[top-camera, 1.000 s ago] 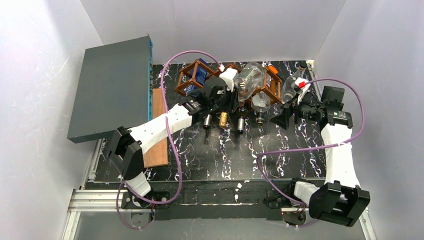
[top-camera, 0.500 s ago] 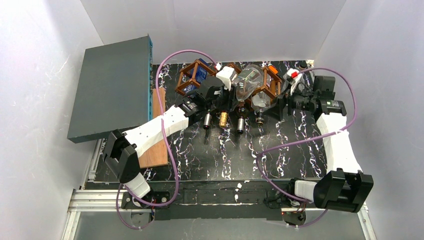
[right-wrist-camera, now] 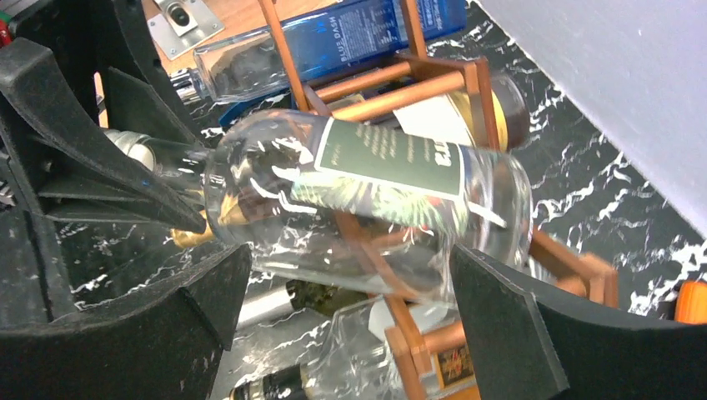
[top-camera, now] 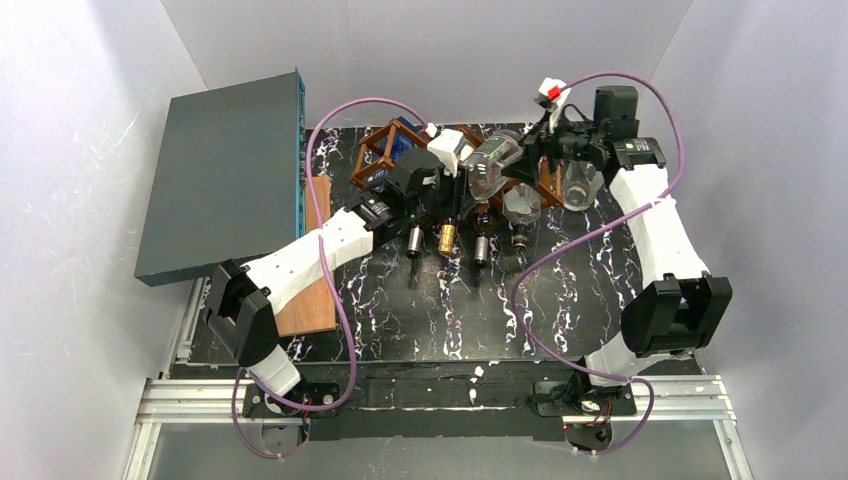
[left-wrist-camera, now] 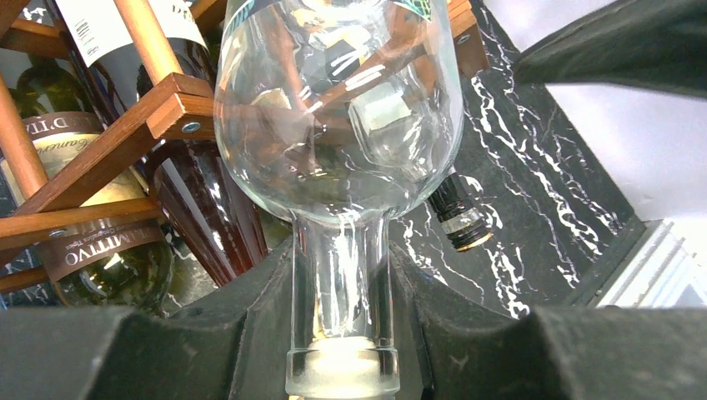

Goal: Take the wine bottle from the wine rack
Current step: Pick up the wine bottle from the wine rack.

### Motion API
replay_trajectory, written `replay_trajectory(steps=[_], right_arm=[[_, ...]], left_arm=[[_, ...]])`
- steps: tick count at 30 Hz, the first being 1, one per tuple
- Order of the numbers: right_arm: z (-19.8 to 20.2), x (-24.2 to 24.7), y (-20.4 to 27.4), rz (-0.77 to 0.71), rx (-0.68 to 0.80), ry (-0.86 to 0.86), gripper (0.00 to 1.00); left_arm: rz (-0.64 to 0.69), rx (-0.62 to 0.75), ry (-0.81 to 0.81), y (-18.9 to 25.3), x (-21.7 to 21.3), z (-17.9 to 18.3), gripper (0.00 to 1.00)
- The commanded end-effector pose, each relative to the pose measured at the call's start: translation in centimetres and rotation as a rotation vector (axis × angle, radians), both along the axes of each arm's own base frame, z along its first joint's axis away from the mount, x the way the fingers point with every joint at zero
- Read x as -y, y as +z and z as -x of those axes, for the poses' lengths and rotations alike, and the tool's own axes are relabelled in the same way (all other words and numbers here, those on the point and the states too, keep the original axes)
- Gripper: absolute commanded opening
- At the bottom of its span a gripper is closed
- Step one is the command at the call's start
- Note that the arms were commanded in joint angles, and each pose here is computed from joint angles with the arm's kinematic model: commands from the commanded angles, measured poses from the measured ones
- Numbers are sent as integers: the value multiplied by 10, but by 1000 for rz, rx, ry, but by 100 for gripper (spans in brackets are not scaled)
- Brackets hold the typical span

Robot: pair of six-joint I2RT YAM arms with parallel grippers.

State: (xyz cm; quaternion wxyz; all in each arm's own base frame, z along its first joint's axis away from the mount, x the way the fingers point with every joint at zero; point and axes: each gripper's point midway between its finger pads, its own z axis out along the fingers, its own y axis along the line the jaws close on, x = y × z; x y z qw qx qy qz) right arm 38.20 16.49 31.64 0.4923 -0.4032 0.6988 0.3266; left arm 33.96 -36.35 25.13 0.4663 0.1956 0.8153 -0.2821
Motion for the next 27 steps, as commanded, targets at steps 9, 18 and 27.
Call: replay_trajectory(steps=[9,18,27], right_arm=[[20,-31,-26,374,407,318,98],[7,-41,-44,453,507,395,98],[10,-47,-48,473,545,437,98]], left_arm=[[206,-71,-68,45,9,1,0],[255,-229,-102,28,23,9,0],[313,-360,-133,24,35,19,0]])
